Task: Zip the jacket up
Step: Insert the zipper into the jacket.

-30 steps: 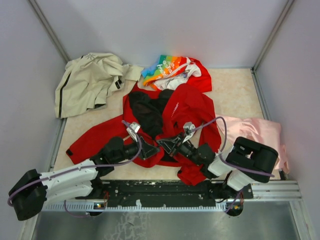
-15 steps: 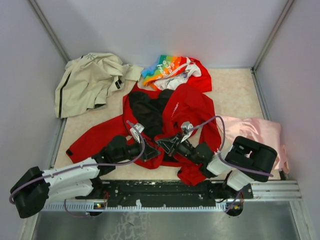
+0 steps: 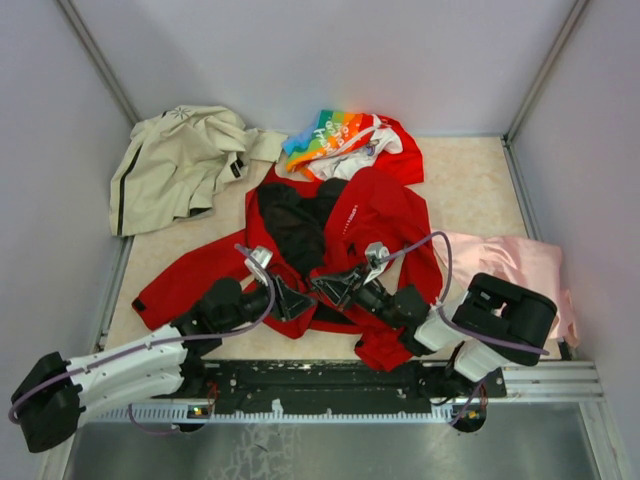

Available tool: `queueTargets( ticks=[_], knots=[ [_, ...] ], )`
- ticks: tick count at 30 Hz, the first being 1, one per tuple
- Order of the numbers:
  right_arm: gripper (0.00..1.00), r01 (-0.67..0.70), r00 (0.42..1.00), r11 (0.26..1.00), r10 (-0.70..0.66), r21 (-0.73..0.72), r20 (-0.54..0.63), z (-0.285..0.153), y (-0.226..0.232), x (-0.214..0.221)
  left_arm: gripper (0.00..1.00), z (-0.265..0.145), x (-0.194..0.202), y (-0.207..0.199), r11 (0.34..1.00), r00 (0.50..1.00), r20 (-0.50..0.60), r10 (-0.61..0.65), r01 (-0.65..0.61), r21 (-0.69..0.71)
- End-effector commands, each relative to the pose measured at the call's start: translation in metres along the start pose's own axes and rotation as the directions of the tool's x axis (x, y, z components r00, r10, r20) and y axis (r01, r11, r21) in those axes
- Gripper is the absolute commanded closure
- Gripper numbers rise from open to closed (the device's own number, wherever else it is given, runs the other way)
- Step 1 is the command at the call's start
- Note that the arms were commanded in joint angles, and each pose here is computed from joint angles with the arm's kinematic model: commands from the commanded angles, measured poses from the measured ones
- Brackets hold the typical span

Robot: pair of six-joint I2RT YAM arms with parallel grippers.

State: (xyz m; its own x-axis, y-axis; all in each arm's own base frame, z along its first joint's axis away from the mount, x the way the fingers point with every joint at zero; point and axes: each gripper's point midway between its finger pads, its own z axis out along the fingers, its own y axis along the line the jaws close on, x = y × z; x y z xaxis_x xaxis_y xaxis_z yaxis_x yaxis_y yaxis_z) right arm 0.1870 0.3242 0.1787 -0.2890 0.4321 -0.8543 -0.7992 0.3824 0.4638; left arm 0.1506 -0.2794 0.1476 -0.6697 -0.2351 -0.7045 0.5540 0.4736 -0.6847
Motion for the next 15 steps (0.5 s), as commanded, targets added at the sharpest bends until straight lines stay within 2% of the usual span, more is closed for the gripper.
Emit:
queueTargets(
  ticks=[1,15],
  knots=[
    [1.0,0.011,0.985,0.997,0.001,-0.071,0.171,0.0028,0.0184,-0.0448,0.54,-0.0044,-0.0077,0.0048,0.998,0.997,0.065,-0.051,0.053,-0.025],
    [1.0,-0.002,0.987,0.997,0.014,-0.079,0.158,0.0032,0.0201,-0.0398,0.53,-0.0106,-0.0159,-0.0007,0.983,0.972,0.155,-0.179,0.172,0.055]
  ],
)
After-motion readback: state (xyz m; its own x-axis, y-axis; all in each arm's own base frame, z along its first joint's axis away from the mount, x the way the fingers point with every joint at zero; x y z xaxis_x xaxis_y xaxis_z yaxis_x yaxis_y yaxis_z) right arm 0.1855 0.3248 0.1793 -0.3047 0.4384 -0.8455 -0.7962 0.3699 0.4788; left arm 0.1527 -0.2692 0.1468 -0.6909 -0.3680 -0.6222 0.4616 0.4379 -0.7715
